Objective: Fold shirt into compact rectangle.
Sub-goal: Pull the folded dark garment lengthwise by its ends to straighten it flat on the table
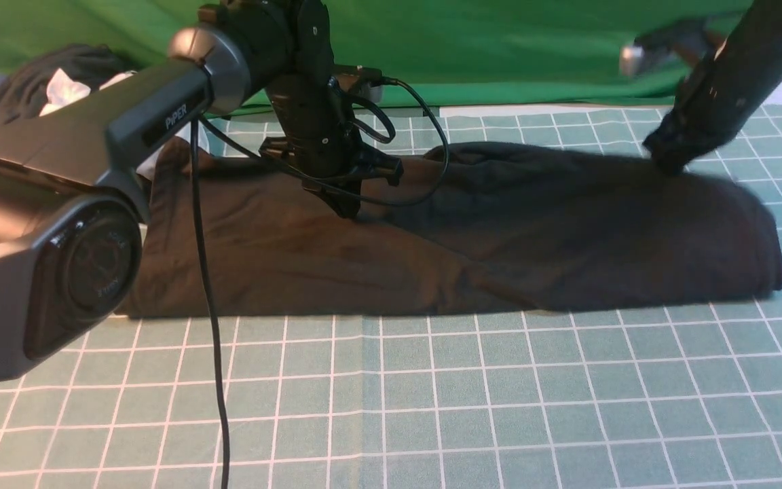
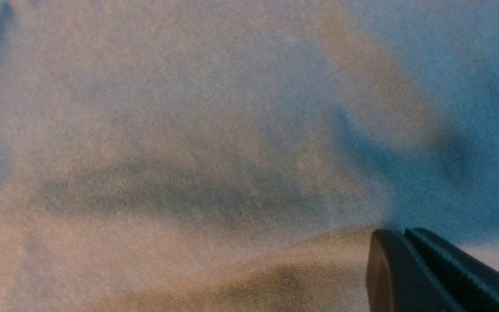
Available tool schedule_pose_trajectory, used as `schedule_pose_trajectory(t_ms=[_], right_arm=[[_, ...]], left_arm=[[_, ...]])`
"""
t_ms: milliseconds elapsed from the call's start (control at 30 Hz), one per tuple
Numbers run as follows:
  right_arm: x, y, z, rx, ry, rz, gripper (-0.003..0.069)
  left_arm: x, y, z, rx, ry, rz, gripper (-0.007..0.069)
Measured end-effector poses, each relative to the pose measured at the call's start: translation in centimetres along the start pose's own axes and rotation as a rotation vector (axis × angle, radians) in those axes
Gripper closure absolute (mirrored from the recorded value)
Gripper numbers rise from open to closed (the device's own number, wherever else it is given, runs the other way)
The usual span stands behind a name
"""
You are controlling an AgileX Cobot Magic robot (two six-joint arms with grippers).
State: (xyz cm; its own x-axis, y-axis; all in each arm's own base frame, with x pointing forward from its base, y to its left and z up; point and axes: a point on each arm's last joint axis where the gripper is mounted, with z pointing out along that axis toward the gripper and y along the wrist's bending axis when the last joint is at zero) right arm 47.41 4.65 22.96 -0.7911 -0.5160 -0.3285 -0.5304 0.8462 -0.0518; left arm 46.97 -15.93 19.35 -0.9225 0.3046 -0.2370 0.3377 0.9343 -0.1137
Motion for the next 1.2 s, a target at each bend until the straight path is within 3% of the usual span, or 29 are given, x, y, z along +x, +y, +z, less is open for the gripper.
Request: schedule_pose_trajectory(t_ms=[500,600,733,833,900,967,1067,1200], right_arm=[[-0.5,-2.0,4.7,0.119,-0.09,0.012,0.0634],[-0.6,-2.2,5.7,0.135,-0.102,0.027,0.0524],[-0.5,-2.5,5.3,0.171,-0.09,0.009,0.0318],[-0.3,-2.8,4.1,0.215,-0.062,0.024,0.0278],[-0.1,-3.1,2.4,0.267,-0.038,0.063,0.03],[0.3,-3.3,-1.4,0.323,-0.016,0.108,0.0431],[1.0,-3.0,-4.4,0.334,0.026,0.123,0.0595],[2.4,-2.9,-6.6,0.283,0.09,0.175,0.0657]], left_arm=[[0.1,-0.1,-0.3,-0.014,0.01,0.029,0.0614],[0.1,0.1,-0.4,-0.034,0.011,0.01,0.0614],[0.1,0.3,-2.2,-0.082,-0.019,0.013,0.0614],[0.1,0.4,-3.7,-0.113,-0.045,0.023,0.0614],[0.1,0.5,-5.3,-0.144,-0.073,0.033,0.0614],[0.2,0.4,-7.4,-0.168,-0.113,0.037,0.0614],[0.4,0.3,-9.2,-0.176,-0.141,0.04,0.0614],[0.9,0.6,-10.9,-0.179,-0.16,0.023,0.0614]])
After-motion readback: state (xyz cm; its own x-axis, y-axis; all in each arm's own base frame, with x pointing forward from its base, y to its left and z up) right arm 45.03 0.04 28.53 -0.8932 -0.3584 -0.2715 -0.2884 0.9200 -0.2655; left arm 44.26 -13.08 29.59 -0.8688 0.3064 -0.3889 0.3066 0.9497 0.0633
